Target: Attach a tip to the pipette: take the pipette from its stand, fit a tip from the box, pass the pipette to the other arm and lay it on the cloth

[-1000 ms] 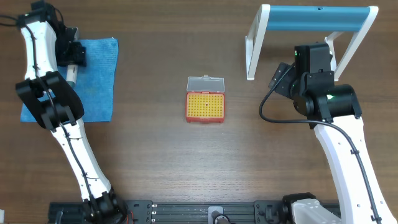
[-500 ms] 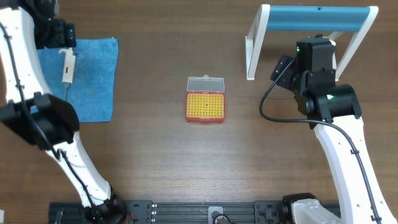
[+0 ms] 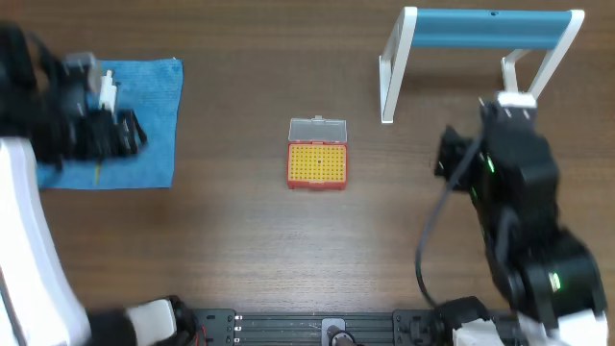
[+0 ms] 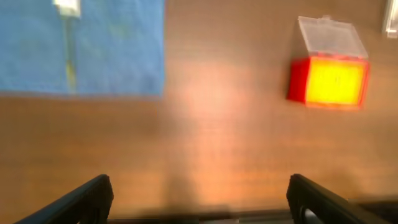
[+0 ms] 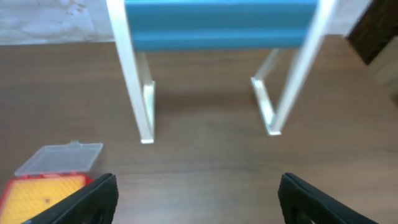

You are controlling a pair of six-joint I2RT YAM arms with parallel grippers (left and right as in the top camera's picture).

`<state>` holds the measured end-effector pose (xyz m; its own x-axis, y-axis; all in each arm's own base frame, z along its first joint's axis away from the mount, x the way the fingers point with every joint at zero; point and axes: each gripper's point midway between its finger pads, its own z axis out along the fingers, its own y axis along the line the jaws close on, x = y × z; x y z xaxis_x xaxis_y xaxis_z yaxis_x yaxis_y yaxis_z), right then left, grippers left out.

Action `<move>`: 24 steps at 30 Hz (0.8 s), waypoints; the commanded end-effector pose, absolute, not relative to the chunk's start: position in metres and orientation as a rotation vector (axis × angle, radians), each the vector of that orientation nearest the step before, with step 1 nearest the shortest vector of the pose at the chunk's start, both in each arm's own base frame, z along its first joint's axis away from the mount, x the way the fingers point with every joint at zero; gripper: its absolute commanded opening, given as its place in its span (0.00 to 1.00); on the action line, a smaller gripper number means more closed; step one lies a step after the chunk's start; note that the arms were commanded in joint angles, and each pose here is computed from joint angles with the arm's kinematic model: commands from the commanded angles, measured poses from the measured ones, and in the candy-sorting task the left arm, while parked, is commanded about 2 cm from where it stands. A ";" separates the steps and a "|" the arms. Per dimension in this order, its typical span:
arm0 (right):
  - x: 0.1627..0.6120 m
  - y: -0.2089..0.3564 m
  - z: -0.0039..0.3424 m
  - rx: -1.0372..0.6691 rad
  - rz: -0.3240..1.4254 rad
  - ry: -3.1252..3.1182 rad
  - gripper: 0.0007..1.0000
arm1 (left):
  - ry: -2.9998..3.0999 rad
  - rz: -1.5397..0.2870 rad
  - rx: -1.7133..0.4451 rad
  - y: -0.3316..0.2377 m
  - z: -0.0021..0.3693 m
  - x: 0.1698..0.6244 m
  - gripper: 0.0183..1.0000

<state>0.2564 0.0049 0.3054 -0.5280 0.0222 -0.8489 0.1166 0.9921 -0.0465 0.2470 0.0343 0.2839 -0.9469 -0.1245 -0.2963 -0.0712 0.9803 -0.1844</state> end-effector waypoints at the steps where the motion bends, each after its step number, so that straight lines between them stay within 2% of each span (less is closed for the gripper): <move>1: 0.205 -0.020 0.301 0.123 -0.188 2.010 0.87 | 2.586 -0.314 -0.048 -0.008 0.291 0.179 0.90; 4: 0.182 -0.009 0.294 0.068 -0.062 1.897 0.91 | 2.347 -0.247 0.031 -0.025 0.311 0.143 0.90; 6: 0.182 0.009 0.293 -0.021 0.027 1.780 0.92 | 2.115 -0.266 0.115 -0.044 0.344 0.132 0.90; 8: 0.187 0.011 0.279 -0.040 0.021 1.743 0.92 | 1.984 -0.219 0.161 -0.049 0.364 0.122 0.90; 17: 0.194 0.006 0.241 -0.029 -0.026 1.830 0.92 | 2.011 -0.281 0.078 -0.049 0.352 0.121 0.90; 24: 0.166 0.000 0.176 -0.085 -0.088 2.119 0.93 | 2.013 -0.282 0.077 -0.049 0.352 0.121 0.90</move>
